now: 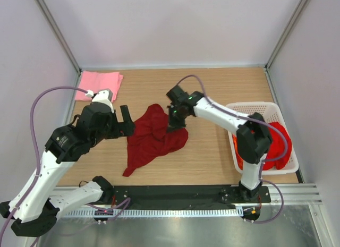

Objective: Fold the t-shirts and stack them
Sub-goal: Move the tshirt to the center of the board, then flatten the tshirt out

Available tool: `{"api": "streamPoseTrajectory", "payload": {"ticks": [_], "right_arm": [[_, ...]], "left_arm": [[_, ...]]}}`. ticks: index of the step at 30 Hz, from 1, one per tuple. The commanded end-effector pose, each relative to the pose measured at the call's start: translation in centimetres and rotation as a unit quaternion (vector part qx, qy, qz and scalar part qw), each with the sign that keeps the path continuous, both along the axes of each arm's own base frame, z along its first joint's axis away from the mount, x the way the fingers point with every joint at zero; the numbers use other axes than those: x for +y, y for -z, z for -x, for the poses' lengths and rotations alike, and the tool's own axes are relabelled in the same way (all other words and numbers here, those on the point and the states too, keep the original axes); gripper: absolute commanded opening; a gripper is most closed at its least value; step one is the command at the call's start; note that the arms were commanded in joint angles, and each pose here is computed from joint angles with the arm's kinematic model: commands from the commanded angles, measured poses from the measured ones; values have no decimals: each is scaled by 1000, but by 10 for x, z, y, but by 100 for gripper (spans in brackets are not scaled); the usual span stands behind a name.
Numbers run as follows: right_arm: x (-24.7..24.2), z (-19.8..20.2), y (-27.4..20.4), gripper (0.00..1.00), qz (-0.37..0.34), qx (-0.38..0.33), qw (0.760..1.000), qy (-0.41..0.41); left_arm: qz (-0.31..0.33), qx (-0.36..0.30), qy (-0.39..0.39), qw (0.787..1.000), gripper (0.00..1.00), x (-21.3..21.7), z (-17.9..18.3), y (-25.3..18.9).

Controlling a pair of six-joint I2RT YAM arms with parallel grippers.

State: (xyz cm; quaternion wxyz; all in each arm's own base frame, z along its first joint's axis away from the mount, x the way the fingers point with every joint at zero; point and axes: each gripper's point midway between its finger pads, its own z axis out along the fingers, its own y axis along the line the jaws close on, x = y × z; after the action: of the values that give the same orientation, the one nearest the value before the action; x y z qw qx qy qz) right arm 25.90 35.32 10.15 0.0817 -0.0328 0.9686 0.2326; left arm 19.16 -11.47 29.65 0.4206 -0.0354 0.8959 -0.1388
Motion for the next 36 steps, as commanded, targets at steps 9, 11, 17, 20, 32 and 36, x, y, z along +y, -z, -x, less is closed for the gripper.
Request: {"api": "streamPoseTrajectory", "payload": {"ticks": [9,11,17,20,32,36], "right_arm": [[-231,-62,-85,1,211,-111,962,131],[-237,-71,-91,1,203,-118,961,144],[-266,-95,-113,1,221,-148,946,183],[-285,-117,-138,1,206,-182,936,219],[-258,-153,-187,1,92,-244,941,217],[-256,-148,-181,1,88,-243,943,209]], "left_arm": [[-33,59,57,996,98,-35,-20,31],[-40,80,66,994,97,-41,-21,42],[-74,163,75,981,91,-45,-13,78],[-70,187,77,977,89,-49,-9,94],[-132,276,39,951,87,-41,-18,152],[-97,291,24,951,64,-37,-28,173]]}}
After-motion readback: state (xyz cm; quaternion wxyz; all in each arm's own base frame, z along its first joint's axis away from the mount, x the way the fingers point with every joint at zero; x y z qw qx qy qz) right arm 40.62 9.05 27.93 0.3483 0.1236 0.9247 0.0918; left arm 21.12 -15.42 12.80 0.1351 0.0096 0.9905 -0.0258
